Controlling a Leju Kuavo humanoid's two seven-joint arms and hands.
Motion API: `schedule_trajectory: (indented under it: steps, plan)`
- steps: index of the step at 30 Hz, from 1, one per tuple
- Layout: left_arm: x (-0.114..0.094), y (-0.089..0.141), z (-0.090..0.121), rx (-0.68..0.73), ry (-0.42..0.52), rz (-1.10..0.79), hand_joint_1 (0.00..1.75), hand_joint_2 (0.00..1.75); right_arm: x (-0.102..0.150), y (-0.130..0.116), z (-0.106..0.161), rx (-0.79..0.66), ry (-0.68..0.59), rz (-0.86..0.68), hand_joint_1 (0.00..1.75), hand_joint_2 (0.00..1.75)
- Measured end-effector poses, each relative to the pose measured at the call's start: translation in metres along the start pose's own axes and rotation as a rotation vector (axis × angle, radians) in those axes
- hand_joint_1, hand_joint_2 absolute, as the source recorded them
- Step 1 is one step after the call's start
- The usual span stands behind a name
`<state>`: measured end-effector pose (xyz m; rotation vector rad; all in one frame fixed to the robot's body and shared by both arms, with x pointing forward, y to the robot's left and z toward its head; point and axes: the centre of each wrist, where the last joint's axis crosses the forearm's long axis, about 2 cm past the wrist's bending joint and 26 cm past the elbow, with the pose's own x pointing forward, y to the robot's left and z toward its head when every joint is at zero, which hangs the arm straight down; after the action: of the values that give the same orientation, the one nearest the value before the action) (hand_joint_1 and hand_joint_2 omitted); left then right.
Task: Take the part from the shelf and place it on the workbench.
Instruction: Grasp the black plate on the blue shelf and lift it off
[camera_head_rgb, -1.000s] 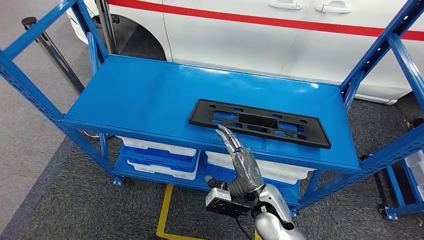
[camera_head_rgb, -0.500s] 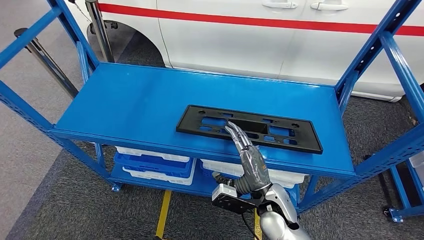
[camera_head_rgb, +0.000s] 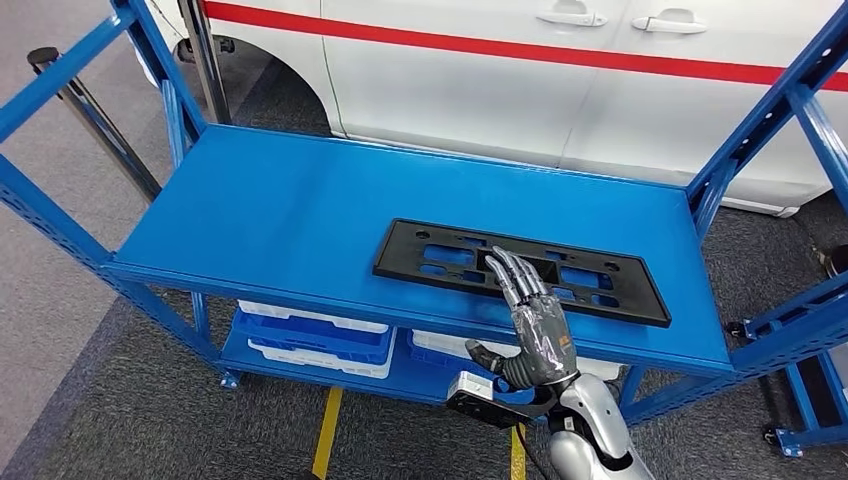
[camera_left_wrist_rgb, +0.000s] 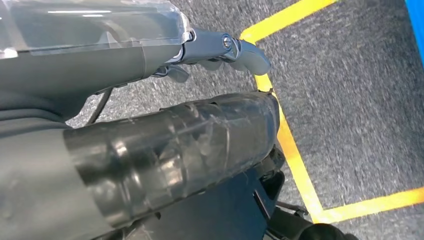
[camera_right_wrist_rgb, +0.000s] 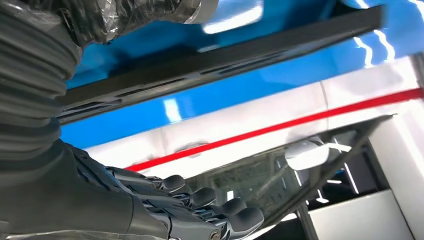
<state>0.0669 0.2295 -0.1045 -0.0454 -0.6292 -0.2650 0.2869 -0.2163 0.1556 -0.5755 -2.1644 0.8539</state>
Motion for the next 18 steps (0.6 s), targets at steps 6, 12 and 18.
schedule_trajectory:
  steps: [6, 12, 18]
  plan:
    - [0.002, 0.0, -0.001, -0.006, -0.005, 0.003, 0.0, 0.0, -0.006, -0.006, 0.004, 0.011, 0.009, 0.032, 0.0, 1.75]
    - [0.001, 0.0, -0.001, -0.009, -0.006, 0.005, 0.0, 0.0, -0.01, -0.008, 0.008, 0.02, 0.027, 0.04, 0.0, 1.75]
    - [-0.001, 0.0, 0.0, -0.011, -0.001, 0.0, 0.0, 0.0, -0.013, -0.009, 0.014, 0.044, 0.046, 0.05, 0.0, 1.75]
